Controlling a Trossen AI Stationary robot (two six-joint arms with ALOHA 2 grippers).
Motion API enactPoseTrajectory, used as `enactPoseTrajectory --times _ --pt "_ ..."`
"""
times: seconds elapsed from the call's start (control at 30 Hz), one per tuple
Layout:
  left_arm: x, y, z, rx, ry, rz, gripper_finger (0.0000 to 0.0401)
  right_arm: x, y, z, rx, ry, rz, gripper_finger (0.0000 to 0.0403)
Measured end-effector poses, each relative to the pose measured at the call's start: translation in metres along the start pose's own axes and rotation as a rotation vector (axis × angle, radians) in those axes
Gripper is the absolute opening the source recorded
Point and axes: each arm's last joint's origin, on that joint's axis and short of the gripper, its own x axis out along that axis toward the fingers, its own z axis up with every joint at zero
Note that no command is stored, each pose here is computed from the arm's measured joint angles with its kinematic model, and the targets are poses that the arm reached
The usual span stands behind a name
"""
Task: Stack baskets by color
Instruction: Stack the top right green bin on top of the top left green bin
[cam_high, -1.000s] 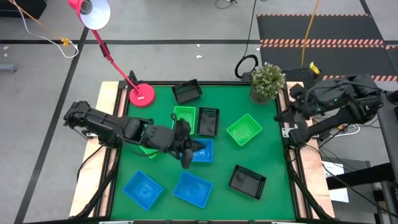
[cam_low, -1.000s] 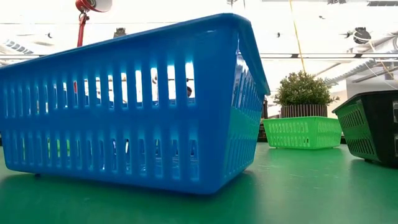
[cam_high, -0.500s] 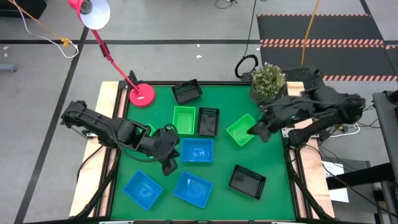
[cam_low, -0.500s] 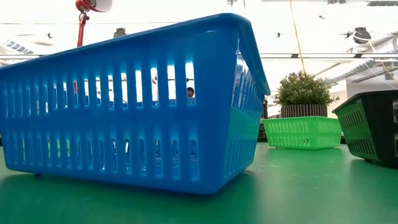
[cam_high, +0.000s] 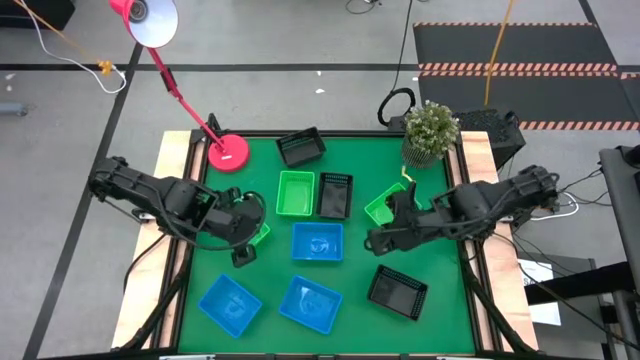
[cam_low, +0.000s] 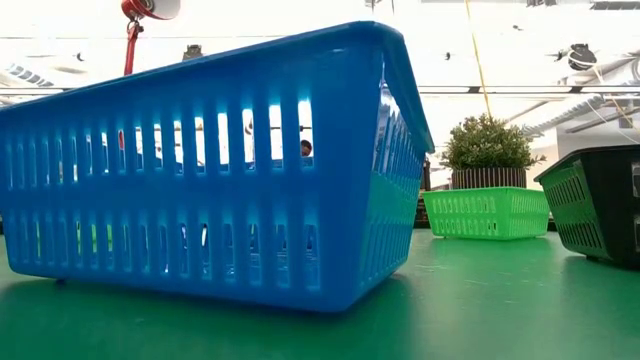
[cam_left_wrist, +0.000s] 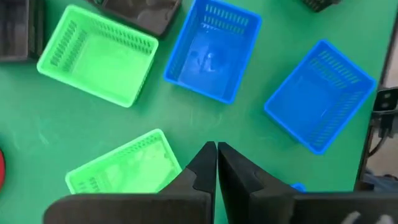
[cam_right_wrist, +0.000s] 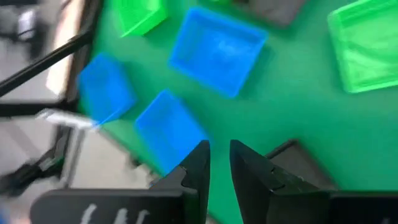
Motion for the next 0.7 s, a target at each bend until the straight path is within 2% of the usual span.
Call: enactPoseTrajectory --times 0.17,0.27,0.33,0.47,0.6,0.7 --pt "-0.008 0.005 -0.002 0.048 -0.024 -0.008 0.0004 0.004 -0.006 0.008 0.002 -0.007 -0.073 0.0057" --pt "-0.007 0.007 -0.001 0.039 -0.028 -0.002 0.0016 0.0 -0.012 0.016 -0.002 -0.027 -0.112 0.0057" --pt "-0.007 0.007 0.0 0.037 -0.029 0.001 0.0022 0.0 -0.017 0.023 0.003 -0.089 -0.156 0.0057" --pt "-0.006 0.006 0.0 0.033 -0.027 0.004 0.0025 0.001 -0.022 0.033 0.061 -0.143 -0.21 0.0057" --pt "-0.006 0.008 0.001 0.018 -0.045 0.029 0.0026 0.015 -0.031 0.041 0.076 -0.15 -0.279 0.0067" --pt "-0.006 0.008 0.001 0.03 -0.051 0.04 0.0026 0.027 -0.044 0.045 0.193 -0.138 -0.349 0.0084"
